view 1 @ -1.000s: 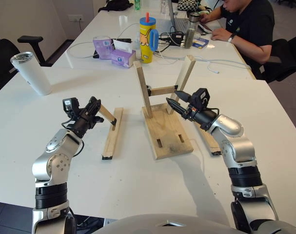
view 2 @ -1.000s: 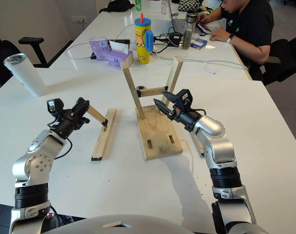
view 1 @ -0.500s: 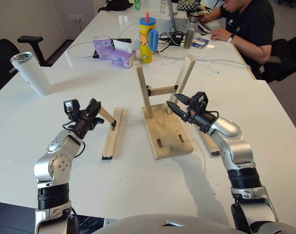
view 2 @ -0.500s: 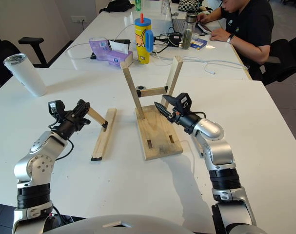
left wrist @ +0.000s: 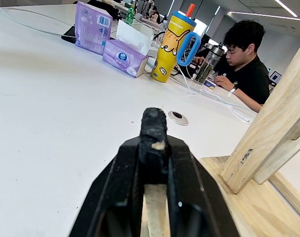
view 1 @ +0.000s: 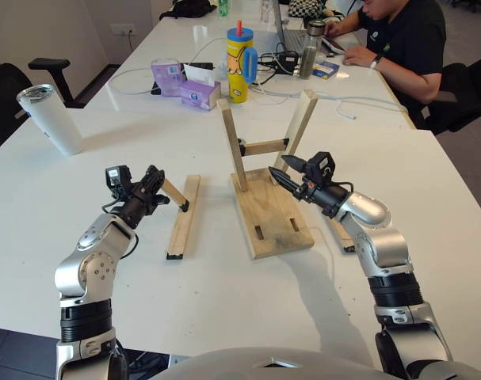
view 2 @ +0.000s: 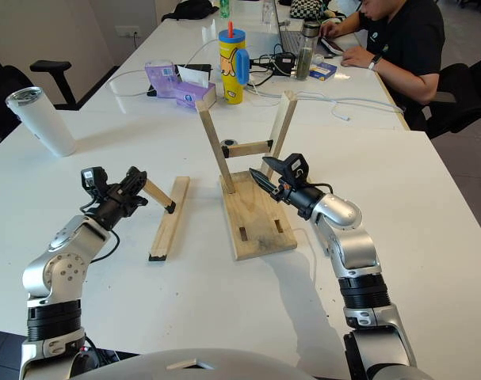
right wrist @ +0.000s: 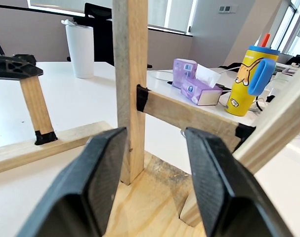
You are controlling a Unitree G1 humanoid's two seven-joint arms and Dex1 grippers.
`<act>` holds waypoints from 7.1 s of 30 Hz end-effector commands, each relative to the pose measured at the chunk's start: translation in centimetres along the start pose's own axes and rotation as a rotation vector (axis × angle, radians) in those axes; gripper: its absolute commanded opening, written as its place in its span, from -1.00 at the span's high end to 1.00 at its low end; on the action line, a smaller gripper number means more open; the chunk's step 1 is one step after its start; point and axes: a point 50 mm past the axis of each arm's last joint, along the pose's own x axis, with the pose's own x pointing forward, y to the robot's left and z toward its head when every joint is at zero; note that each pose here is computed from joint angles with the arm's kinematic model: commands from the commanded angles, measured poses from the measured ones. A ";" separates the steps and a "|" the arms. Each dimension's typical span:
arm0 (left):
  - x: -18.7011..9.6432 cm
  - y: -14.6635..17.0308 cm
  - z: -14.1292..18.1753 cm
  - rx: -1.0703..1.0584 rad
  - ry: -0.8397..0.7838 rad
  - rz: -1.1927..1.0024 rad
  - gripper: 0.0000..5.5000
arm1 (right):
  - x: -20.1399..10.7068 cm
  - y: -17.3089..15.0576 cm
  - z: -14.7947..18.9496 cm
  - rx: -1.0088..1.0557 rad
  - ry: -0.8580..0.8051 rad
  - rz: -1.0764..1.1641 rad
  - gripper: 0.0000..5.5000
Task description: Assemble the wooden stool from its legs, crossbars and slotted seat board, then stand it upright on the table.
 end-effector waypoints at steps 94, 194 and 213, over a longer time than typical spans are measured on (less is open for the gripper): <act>-3.1 -1.0 -2.2 0.453 0.366 -0.065 -0.21 | -0.4 0.3 -0.5 -0.006 -0.006 -0.068 0.21; -3.8 -6.7 4.3 0.489 -0.172 -0.399 0.25 | 4.1 3.1 4.6 1.208 -0.050 0.212 -0.49; -3.2 -9.4 1.4 0.633 -0.060 -0.516 0.25 | 3.4 2.8 8.0 1.145 -0.230 0.339 -0.49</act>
